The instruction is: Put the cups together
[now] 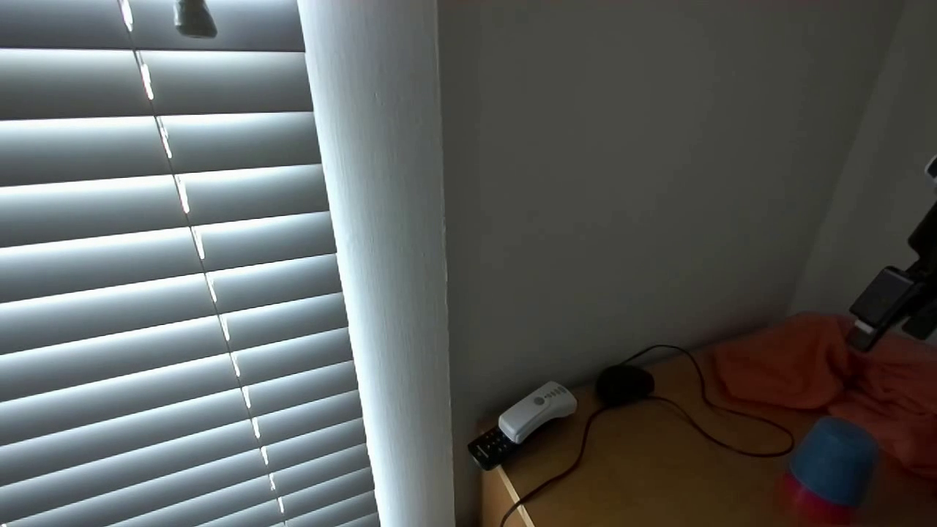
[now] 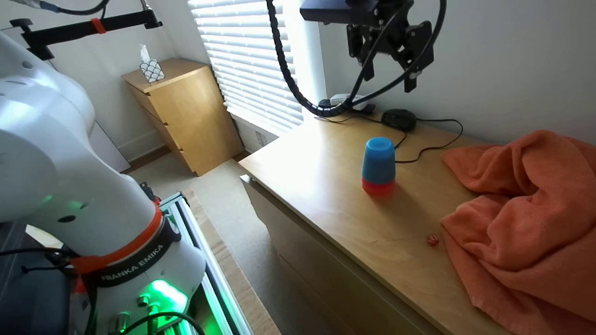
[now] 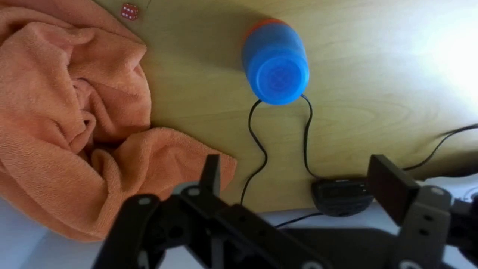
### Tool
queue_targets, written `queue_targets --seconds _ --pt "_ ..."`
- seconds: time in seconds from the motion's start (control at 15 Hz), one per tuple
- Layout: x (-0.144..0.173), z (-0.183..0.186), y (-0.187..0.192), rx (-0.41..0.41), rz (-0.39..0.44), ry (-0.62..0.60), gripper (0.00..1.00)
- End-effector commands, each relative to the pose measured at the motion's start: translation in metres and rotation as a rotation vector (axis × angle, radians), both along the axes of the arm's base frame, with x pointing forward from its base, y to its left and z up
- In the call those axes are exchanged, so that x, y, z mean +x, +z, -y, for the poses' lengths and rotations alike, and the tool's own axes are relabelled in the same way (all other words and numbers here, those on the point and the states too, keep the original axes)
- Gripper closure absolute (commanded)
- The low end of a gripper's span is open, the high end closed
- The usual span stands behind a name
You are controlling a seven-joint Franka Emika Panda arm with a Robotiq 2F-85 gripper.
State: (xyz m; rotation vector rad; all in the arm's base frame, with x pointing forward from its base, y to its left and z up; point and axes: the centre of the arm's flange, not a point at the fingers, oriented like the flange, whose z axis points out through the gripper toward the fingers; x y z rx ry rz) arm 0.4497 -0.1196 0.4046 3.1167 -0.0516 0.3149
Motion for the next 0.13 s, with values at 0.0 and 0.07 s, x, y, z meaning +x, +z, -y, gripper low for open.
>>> queue_targets --seconds 0.0,0.07 --pt "-0.0039 -0.0002 0.0083 0.004 0.009 -0.014 0.00" --pt "-0.0067 -0.0005 0.0141 0.006 0.016 -0.019 0.00"
